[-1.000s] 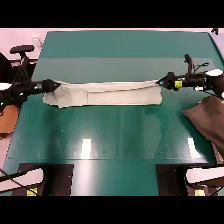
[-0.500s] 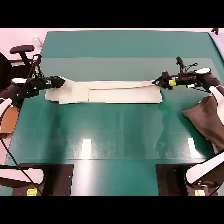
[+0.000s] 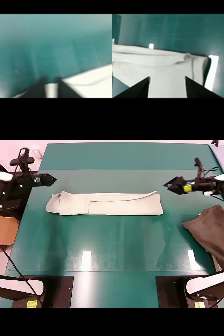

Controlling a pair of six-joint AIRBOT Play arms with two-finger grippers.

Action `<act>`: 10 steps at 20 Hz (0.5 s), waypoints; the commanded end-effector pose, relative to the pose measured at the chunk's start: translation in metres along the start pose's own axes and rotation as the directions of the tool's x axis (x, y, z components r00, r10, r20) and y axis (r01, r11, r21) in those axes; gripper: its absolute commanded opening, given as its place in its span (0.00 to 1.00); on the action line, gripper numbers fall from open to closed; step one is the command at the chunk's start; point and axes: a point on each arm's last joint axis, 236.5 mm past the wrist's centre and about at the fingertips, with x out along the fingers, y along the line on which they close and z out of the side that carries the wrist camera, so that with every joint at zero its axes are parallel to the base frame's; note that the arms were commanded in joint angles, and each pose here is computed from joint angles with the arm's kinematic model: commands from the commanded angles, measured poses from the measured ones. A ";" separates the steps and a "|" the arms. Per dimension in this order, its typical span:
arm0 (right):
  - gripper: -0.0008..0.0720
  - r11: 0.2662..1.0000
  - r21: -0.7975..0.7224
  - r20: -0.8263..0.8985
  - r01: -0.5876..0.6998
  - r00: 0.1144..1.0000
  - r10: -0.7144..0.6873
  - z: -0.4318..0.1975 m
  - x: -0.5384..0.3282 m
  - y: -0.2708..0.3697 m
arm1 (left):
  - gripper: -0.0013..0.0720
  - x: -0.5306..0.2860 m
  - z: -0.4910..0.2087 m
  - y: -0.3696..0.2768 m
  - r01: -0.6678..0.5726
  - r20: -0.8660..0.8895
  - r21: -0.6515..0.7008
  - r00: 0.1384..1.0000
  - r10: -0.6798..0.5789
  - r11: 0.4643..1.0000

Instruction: Fold the shirts.

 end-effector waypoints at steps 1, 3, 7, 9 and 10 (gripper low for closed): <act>0.71 0.997 0.001 -0.110 0.082 0.991 -0.082 -0.027 -0.030 -0.019 | 0.04 -0.001 -0.014 -0.063 0.132 -0.170 -0.021 0.976 -0.134 0.991; 0.74 0.997 0.019 -0.189 0.073 0.980 -0.068 -0.046 -0.025 -0.026 | 0.05 0.021 -0.042 -0.103 0.155 -0.270 -0.021 0.950 -0.154 0.988; 0.87 0.994 0.089 -0.248 0.071 0.968 -0.046 -0.061 0.000 -0.048 | 0.04 0.064 -0.103 -0.183 0.210 -0.437 -0.011 0.878 -0.194 0.978; 0.87 0.990 0.128 -0.274 0.066 0.961 -0.029 -0.070 0.012 -0.061 | 0.04 0.080 -0.125 -0.203 0.202 -0.476 -0.070 0.854 -0.210 0.977; 0.87 0.987 0.150 -0.284 0.060 0.959 -0.015 -0.074 0.018 -0.066 | 0.04 0.087 -0.135 -0.209 0.191 -0.494 -0.098 0.842 -0.215 0.977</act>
